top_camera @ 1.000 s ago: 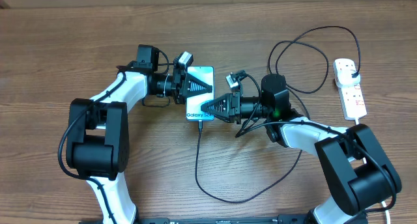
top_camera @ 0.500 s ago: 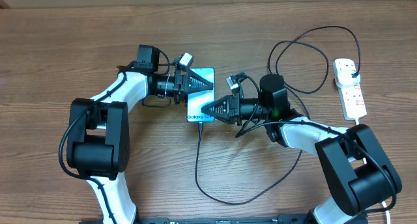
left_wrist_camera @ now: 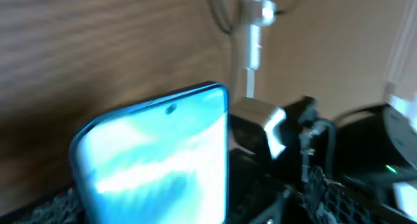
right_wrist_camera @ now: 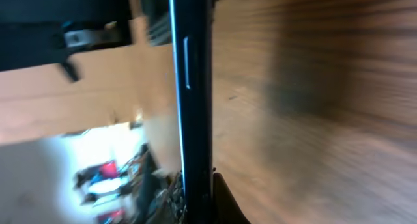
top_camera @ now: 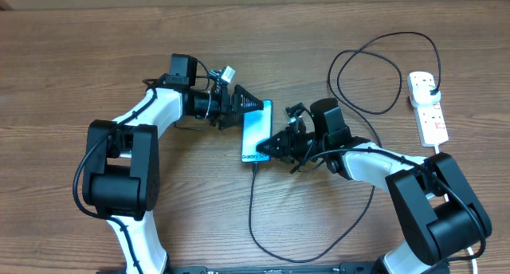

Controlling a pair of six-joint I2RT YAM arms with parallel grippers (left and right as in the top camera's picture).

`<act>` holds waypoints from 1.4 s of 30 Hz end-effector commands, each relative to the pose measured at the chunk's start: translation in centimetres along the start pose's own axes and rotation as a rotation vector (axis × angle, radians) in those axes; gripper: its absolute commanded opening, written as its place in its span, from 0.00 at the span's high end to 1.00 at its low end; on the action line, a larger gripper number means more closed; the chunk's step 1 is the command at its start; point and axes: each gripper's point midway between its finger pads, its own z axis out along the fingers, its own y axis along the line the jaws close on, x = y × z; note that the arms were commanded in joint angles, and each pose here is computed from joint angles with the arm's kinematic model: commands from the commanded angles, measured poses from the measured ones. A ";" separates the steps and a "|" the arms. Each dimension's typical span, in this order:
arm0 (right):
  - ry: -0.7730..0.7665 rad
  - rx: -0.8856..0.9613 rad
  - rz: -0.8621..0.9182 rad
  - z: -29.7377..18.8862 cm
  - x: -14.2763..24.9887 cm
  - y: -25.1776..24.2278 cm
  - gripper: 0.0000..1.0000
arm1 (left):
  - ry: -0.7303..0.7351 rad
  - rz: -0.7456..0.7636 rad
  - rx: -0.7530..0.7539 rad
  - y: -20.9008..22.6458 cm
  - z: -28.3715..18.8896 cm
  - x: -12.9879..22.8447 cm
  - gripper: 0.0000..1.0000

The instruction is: Plug charger to phone and switch on socket

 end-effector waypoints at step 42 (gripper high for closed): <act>-0.031 0.241 0.011 1.6 1.5 -4.1 0.93 | 0.097 0.056 0.370 -6.3 -1.6 1.5 0.00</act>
